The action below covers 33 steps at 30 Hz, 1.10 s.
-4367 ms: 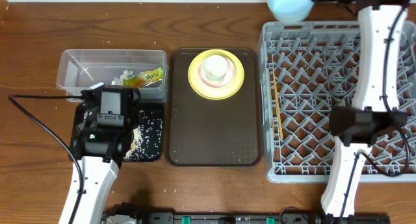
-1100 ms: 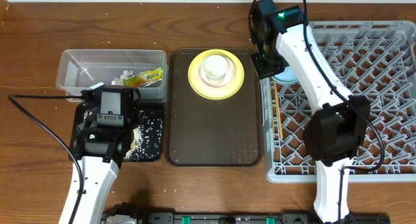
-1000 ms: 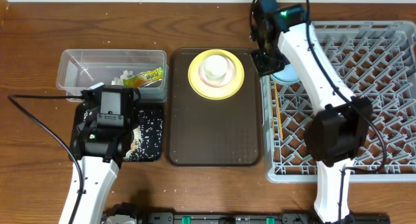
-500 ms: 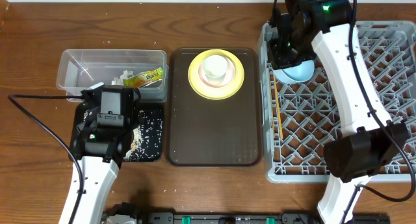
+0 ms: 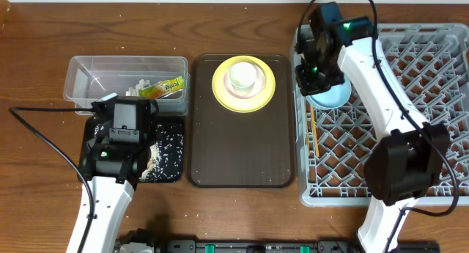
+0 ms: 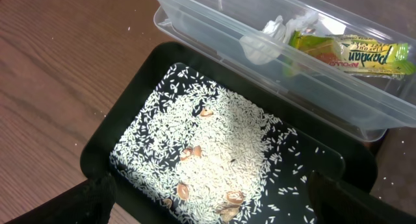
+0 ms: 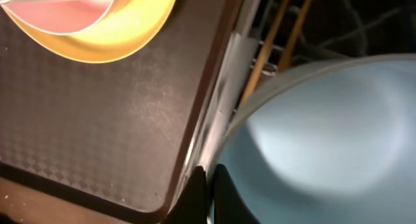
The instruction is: Sort waste into correct bins and load items into the dishwasher rack
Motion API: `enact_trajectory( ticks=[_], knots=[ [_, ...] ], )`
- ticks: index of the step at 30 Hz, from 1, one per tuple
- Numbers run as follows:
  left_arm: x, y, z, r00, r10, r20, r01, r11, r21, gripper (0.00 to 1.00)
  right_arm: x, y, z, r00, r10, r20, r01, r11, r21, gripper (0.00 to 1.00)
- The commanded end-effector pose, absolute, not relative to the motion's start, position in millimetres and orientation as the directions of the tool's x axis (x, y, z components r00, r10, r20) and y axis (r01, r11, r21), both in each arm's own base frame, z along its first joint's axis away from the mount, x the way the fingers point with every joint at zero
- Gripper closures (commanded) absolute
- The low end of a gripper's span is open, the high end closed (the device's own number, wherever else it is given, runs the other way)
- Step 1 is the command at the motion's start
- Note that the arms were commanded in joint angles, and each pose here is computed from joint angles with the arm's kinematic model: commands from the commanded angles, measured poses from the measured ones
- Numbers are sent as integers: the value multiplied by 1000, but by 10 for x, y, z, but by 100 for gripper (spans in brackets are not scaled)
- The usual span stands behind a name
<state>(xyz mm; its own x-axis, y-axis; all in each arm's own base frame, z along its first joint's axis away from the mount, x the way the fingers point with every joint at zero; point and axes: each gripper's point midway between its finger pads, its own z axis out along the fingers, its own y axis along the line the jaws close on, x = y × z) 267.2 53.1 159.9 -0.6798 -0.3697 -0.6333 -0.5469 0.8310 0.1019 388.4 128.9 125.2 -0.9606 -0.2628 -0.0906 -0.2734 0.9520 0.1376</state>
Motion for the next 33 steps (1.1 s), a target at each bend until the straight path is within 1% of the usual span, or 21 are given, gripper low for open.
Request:
enact_trajectory(
  ticks=[1, 2, 6, 7, 9, 13, 17, 26, 30, 33],
  knots=[
    [2689, 567, 1666, -668, -367, -647, -556, 824, 107, 4, 3855, 1191, 1080, -961, -268, -60, -273, 957, 100, 99],
    [2689, 568, 1667, -668, -366, -648, -556, 824, 108, 4, 3854, 1189, 1063, -962, -268, -60, -273, 957, 100, 99],
    [2689, 567, 1666, -668, -367, -647, -556, 824, 107, 4, 3865, 1189, 1057, -961, -267, -65, -273, 957, 100, 80],
    [2689, 568, 1667, -668, -367, -648, -557, 824, 108, 4, 3871, 1190, 1058, -961, -267, -67, -273, 957, 99, 74],
    [2689, 568, 1667, -668, -367, -648, -557, 824, 108, 4, 3873, 1190, 1058, -961, -268, -68, -273, 957, 99, 67],
    [2689, 568, 1667, -668, -367, -648, -557, 824, 108, 4, 3886, 1189, 1058, -961, -267, -73, -273, 957, 97, 61],
    [2689, 568, 1667, -668, -366, -648, -556, 824, 108, 4, 3930, 1115, 1054, -960, -267, -82, -271, 961, 48, 59],
    [2689, 568, 1667, -668, -367, -648, -557, 824, 108, 4, 3925, 1121, 1052, -960, -268, -80, -272, 961, 49, 68],
    [2689, 567, 1666, -668, -366, -647, -556, 824, 108, 4, 3913, 1125, 1050, -960, -270, -76, -274, 960, 49, 82],
    [2689, 568, 1667, -668, -366, -648, -556, 824, 108, 4, 3897, 1121, 1049, -960, -270, -69, -274, 961, 49, 99]
  ],
)
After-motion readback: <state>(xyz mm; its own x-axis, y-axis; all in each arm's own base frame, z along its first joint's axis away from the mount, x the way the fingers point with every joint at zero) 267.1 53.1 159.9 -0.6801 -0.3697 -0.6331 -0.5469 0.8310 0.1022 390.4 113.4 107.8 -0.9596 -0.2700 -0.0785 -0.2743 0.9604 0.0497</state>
